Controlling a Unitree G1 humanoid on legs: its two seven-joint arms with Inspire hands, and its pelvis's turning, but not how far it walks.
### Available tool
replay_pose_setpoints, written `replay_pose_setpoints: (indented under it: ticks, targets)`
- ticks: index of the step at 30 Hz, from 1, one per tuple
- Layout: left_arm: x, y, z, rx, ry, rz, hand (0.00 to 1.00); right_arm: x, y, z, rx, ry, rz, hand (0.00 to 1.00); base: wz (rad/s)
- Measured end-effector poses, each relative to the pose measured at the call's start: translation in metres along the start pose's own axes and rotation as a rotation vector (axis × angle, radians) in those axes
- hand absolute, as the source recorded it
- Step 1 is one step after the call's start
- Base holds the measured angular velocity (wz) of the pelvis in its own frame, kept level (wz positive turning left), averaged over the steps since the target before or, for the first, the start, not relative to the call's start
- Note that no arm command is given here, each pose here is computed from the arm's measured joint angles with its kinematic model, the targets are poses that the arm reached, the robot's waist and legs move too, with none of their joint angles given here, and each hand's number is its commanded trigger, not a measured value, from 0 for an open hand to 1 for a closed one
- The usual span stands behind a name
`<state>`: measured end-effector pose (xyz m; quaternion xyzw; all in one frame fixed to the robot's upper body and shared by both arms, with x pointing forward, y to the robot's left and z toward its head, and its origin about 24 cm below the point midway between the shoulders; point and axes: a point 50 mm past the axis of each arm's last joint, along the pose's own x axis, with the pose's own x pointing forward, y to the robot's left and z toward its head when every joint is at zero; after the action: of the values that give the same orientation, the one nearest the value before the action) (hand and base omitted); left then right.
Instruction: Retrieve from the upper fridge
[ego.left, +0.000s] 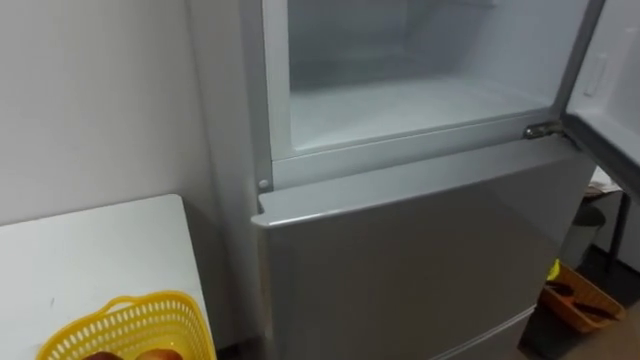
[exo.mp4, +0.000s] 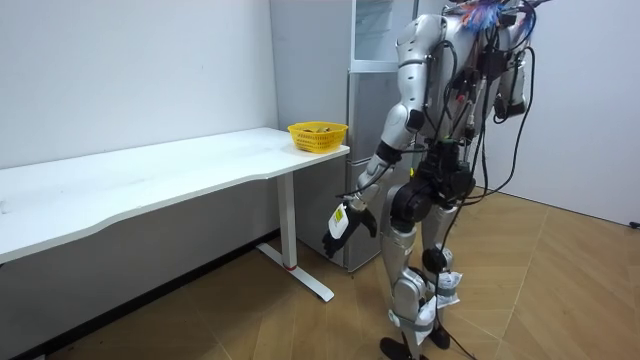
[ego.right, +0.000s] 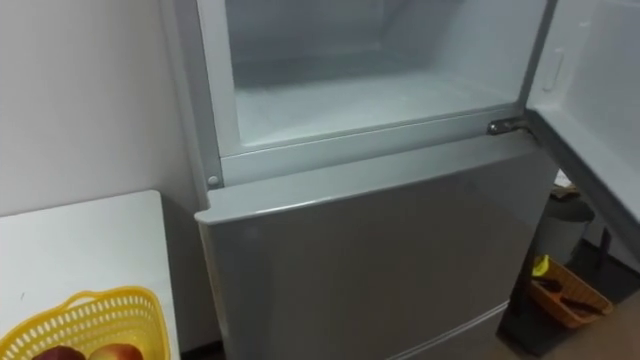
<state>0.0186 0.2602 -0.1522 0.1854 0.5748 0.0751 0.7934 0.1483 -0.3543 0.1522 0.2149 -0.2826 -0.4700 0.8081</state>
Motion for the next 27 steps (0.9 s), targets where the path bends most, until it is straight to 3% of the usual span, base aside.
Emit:
replay_pose_setpoints:
  ticks: [12,22,27]
  targets:
    - [-0.003,-0.005,-0.020,0.014,0.074,-0.029,0.00,-0.009,0.027,-0.016,0.040,0.097,0.348,0.00,0.01]
    - [0.002,-0.003,-0.005,0.032,0.041,-0.024,0.00,-0.018,0.060,-0.028,0.003,0.129,0.583,0.00,0.03]
    - [0.002,0.001,-0.005,0.043,0.049,-0.011,0.00,-0.014,0.067,-0.034,-0.043,0.150,0.617,0.00,0.19]
